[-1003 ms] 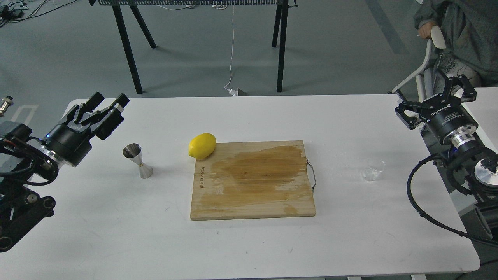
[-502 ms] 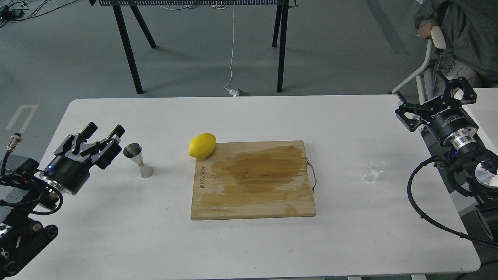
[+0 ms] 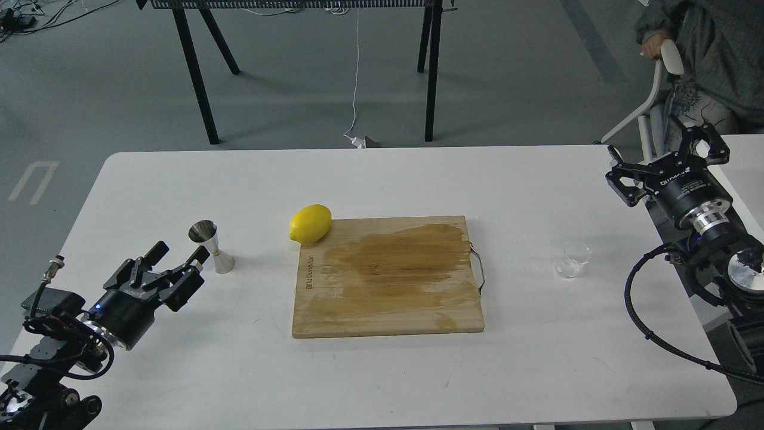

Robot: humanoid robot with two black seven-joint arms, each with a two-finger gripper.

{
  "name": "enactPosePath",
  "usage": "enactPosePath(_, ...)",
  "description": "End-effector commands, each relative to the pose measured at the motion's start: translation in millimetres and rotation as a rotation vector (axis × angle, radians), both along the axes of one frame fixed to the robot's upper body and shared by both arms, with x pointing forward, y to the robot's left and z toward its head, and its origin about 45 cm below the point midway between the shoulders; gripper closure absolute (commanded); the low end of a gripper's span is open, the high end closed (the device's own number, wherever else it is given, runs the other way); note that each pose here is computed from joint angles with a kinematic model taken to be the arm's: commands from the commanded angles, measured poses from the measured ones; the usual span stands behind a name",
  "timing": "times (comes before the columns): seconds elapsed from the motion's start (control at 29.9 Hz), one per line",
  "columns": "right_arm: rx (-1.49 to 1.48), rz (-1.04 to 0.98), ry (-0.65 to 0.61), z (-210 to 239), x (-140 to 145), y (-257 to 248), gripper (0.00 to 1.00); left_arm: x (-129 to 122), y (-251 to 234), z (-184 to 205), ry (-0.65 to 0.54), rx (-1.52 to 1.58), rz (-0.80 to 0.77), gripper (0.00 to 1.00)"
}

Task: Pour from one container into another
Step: 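Lower the left gripper toward the steel jigger beside the board, then close the left gripper around the steel jigger and lift it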

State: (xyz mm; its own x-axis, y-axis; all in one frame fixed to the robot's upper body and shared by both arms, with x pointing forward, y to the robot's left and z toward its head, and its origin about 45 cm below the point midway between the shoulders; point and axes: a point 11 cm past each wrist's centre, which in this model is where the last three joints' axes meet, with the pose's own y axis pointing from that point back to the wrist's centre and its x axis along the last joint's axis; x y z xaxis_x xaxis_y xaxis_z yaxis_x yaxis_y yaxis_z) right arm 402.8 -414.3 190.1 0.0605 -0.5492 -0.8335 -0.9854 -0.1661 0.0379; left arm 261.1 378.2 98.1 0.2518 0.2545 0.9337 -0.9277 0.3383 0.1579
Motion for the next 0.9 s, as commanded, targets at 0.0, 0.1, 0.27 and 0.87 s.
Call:
enactPosePath(0.0,-0.001,-0.002,0.003,-1.4,-1.3,-1.0,0.0,-10.3,-7.7,-18.1,0.037,-0.006,0.004,0.0)
enactPosePath(0.1,0.0,-0.003,0.001,-0.4,-0.8,-1.1,0.0,-14.9,-11.3,-31.3,0.063,0.005,0.008,0.0)
enactPosePath(0.27,0.0,-0.003,0.001,-0.4,-0.8,-1.1,0.0,-15.9,-13.6,-43.0,0.084,0.0,0.03,0.0)
enactPosePath(0.87,0.0,-0.003,0.003,-1.1,-1.2,-1.3,0.0,20.6,-22.5,-48.8,0.068,0.014,0.055,0.0)
